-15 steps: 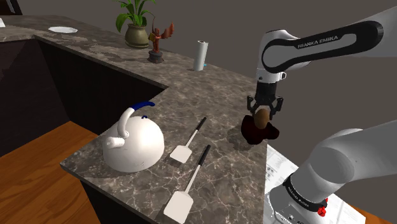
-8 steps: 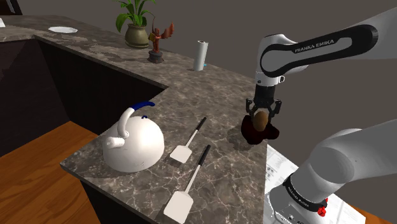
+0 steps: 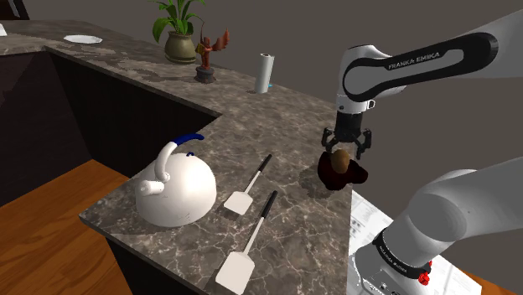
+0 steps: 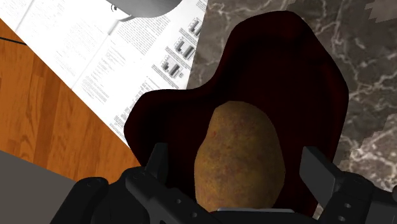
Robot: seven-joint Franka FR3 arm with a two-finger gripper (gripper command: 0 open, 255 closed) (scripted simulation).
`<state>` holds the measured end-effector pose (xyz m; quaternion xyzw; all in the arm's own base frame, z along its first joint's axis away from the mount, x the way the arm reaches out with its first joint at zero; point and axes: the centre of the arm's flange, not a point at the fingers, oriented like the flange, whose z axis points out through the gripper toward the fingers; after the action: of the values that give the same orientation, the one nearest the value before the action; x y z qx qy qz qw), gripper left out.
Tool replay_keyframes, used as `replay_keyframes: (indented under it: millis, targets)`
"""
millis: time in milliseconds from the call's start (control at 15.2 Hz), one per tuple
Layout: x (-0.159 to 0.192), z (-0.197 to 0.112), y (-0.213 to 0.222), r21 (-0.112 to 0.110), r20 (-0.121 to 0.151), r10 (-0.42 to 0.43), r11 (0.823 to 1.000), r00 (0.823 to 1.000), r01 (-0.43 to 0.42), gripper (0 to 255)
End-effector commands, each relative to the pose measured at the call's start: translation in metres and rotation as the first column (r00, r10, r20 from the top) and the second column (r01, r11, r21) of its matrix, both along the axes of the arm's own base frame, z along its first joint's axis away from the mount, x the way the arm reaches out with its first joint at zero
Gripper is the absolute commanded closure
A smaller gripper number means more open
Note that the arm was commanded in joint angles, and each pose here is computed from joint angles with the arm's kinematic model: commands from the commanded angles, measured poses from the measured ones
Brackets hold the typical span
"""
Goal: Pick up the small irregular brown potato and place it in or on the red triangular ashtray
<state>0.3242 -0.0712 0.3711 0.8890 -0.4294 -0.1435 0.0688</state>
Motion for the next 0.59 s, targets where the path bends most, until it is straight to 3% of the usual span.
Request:
replay_keyframes:
  millis: [0,264,528]
  targets:
    - [0.000,0.000,0.000,0.000,0.000,0.000,1.000,1.000,0.000,0]
    - [0.016,0.047,0.000,0.000,0.000,0.000,1.000,1.000,0.000,0]
    - [0.016,0.047,0.000,0.000,0.000,0.000,1.000,1.000,0.000,0]
